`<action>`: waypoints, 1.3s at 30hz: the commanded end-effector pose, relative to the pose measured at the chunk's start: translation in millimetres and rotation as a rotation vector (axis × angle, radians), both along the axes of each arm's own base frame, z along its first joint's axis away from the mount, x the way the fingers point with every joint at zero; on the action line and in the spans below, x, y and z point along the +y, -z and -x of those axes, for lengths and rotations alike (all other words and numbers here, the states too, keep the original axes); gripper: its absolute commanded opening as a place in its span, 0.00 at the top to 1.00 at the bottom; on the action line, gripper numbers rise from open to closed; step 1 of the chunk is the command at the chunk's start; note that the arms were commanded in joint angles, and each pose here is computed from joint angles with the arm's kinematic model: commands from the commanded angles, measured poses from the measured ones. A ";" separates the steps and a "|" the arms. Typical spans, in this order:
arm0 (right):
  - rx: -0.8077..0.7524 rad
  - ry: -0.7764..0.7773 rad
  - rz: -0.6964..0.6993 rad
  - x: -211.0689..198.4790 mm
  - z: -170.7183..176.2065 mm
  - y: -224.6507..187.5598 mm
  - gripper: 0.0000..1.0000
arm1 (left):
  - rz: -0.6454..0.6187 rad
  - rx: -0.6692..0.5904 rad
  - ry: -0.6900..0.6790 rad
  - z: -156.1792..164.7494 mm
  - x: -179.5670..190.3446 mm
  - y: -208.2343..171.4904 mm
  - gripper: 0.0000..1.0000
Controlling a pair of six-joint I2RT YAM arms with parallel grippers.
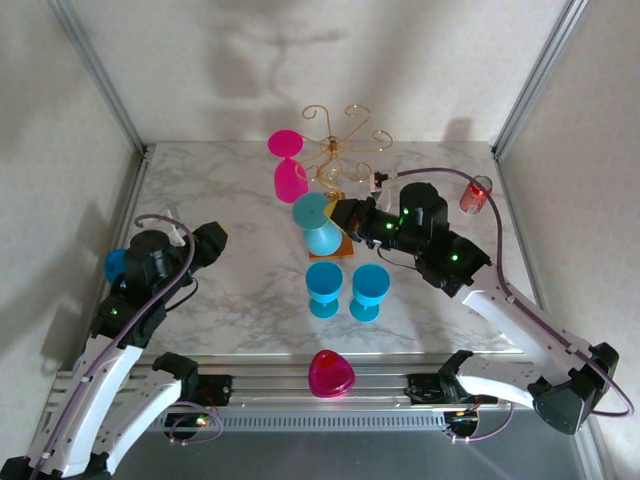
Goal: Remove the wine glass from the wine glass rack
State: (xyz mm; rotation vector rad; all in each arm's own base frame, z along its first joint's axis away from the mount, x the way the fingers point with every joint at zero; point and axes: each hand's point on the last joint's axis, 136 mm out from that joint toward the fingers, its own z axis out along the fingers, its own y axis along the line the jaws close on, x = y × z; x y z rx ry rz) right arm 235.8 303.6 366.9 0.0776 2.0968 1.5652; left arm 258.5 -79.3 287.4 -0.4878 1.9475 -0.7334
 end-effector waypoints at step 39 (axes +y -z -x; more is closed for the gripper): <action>-0.360 -0.463 0.333 139.2 57.6 86.7 1.00 | -0.117 0.281 -0.093 53.5 33.4 39.4 0.40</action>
